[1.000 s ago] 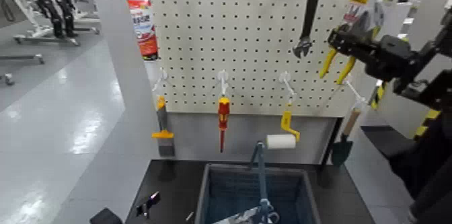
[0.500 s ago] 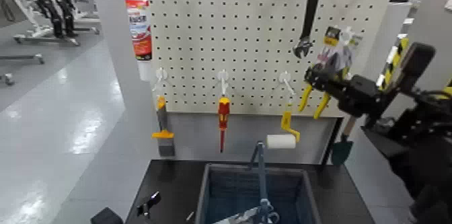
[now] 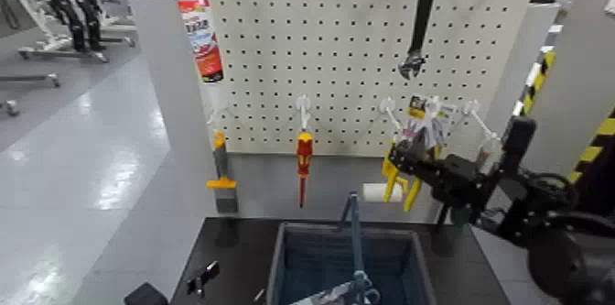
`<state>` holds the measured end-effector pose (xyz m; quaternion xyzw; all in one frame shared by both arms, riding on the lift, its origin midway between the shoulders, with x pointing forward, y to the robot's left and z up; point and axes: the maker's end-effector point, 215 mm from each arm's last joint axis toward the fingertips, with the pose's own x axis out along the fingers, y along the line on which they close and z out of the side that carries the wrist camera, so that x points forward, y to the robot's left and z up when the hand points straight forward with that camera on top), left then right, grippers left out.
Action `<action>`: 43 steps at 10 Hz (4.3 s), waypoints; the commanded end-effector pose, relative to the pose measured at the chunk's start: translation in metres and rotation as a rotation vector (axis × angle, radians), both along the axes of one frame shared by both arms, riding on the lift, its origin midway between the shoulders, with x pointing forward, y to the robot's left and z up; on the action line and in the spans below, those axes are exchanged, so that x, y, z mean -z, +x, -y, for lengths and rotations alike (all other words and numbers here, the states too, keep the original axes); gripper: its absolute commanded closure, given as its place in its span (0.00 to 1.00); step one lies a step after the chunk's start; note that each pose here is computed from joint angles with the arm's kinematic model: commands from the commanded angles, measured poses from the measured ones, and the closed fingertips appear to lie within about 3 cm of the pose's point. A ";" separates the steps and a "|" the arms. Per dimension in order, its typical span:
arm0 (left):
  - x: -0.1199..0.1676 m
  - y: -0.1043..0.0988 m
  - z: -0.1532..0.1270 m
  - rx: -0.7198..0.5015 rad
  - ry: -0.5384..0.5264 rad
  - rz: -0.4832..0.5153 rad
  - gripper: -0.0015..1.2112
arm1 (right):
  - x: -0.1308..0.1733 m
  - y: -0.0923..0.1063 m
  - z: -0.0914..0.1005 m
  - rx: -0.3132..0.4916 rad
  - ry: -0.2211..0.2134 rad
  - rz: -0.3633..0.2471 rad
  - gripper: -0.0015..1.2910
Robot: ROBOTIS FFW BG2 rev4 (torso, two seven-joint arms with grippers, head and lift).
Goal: Put the yellow pliers into the crate.
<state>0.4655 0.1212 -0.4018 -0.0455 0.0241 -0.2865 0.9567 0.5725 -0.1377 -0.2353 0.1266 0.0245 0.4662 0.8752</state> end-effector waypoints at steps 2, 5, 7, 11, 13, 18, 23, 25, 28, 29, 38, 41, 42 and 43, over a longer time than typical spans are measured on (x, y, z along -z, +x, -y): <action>0.000 -0.001 0.001 0.002 0.000 0.000 0.08 | 0.055 -0.019 -0.014 -0.027 -0.037 -0.105 0.88; 0.000 -0.001 0.002 0.005 0.000 0.002 0.08 | 0.097 -0.037 -0.025 -0.052 -0.050 -0.190 0.88; 0.000 -0.001 0.002 0.005 0.002 0.002 0.08 | 0.118 -0.047 -0.028 -0.062 -0.052 -0.235 0.88; -0.001 0.000 0.003 0.010 0.003 0.005 0.08 | 0.151 -0.058 -0.029 -0.073 -0.077 -0.298 0.88; -0.001 0.000 0.002 0.010 0.003 0.003 0.08 | 0.168 -0.061 -0.030 -0.076 -0.109 -0.322 0.88; -0.001 0.001 0.002 0.012 0.004 0.005 0.08 | 0.177 -0.058 -0.021 -0.050 -0.120 -0.343 0.09; -0.001 0.001 0.002 0.013 0.003 0.004 0.08 | 0.164 -0.051 -0.017 -0.033 -0.117 -0.308 0.09; -0.001 0.000 0.002 0.015 0.003 0.004 0.08 | 0.153 -0.039 -0.002 0.092 -0.144 -0.244 0.09; 0.000 0.000 0.003 0.016 0.002 0.003 0.08 | 0.128 -0.036 0.034 0.373 -0.144 -0.090 0.09; 0.000 -0.001 0.002 0.016 0.002 0.001 0.08 | 0.128 -0.044 0.044 0.458 -0.131 -0.070 0.08; 0.005 -0.004 -0.005 0.002 -0.001 -0.008 0.08 | 0.153 -0.143 0.055 0.685 -0.171 -0.017 0.12; 0.005 -0.005 -0.006 -0.001 -0.003 -0.011 0.08 | 0.161 -0.162 0.056 0.718 -0.173 -0.032 0.12; 0.005 -0.005 -0.006 -0.003 -0.003 -0.011 0.08 | 0.163 -0.162 0.056 0.720 -0.174 -0.035 0.12; 0.005 -0.006 -0.005 -0.001 -0.003 -0.011 0.08 | 0.164 -0.162 0.055 0.718 -0.178 -0.041 0.12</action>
